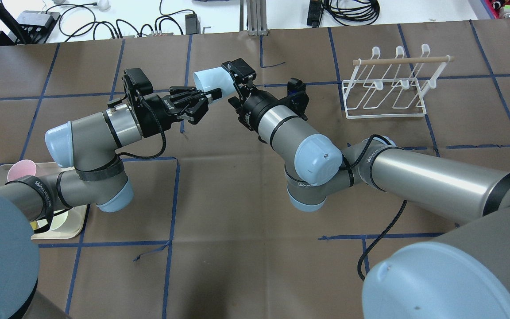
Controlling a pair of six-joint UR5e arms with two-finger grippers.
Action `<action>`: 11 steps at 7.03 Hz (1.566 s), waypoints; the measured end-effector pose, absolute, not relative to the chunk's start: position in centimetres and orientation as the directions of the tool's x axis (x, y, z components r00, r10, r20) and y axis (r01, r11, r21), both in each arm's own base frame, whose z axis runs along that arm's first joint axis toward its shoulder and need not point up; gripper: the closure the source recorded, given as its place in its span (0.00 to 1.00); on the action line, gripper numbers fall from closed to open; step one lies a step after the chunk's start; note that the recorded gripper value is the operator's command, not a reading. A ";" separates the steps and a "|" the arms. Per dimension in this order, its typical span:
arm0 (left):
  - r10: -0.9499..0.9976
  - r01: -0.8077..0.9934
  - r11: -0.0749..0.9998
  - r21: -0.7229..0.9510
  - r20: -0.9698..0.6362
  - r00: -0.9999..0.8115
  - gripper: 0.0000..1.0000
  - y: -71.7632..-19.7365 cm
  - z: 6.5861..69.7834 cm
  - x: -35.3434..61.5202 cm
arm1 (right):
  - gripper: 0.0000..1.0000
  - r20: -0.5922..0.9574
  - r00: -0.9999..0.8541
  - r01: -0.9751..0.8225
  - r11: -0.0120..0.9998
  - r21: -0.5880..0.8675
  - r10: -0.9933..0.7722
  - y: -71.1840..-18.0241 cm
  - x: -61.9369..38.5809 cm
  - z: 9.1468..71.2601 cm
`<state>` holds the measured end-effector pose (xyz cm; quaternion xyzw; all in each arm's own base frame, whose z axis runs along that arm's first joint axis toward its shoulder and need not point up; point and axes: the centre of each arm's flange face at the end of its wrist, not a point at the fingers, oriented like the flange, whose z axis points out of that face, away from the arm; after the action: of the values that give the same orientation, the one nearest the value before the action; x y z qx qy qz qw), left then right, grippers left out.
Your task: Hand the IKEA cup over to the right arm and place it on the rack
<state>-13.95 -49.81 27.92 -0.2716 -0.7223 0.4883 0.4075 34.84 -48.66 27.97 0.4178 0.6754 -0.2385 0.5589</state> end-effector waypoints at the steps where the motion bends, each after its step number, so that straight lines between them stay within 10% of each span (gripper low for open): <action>1: 0.790 -0.011 0.373 -0.928 0.323 -0.521 1.00 -49.7 27.9 -14.0 | 0.01 -0.954 -0.027 0.830 0.539 0.146 0.300 -49.1 35.1 27.5; 5: 0.790 -0.015 0.368 -0.930 0.321 -0.522 1.00 -49.6 27.9 -14.0 | 0.02 -0.956 -0.020 0.823 0.547 0.150 0.293 -49.4 36.1 27.7; 7: 0.790 -0.016 0.368 -0.930 0.322 -0.522 1.00 -49.6 27.9 -14.0 | 0.39 -0.956 -0.017 0.824 0.546 0.154 0.294 -49.3 36.2 27.7; 9: 0.788 -0.018 0.370 -0.929 0.325 -0.522 0.96 -49.6 28.0 -14.0 | 0.54 -0.956 -0.018 0.827 0.541 0.150 0.292 -49.4 36.2 27.7; 11: 0.786 -0.022 0.373 -0.928 0.328 -0.524 0.30 -49.6 28.2 -14.0 | 0.59 -0.957 -0.018 0.826 0.544 0.148 0.288 -49.4 36.2 27.8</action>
<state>-13.99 -49.56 28.22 -0.2650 -0.7203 0.4933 0.4094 36.20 -49.41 27.82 0.4141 0.6727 -0.2379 0.5652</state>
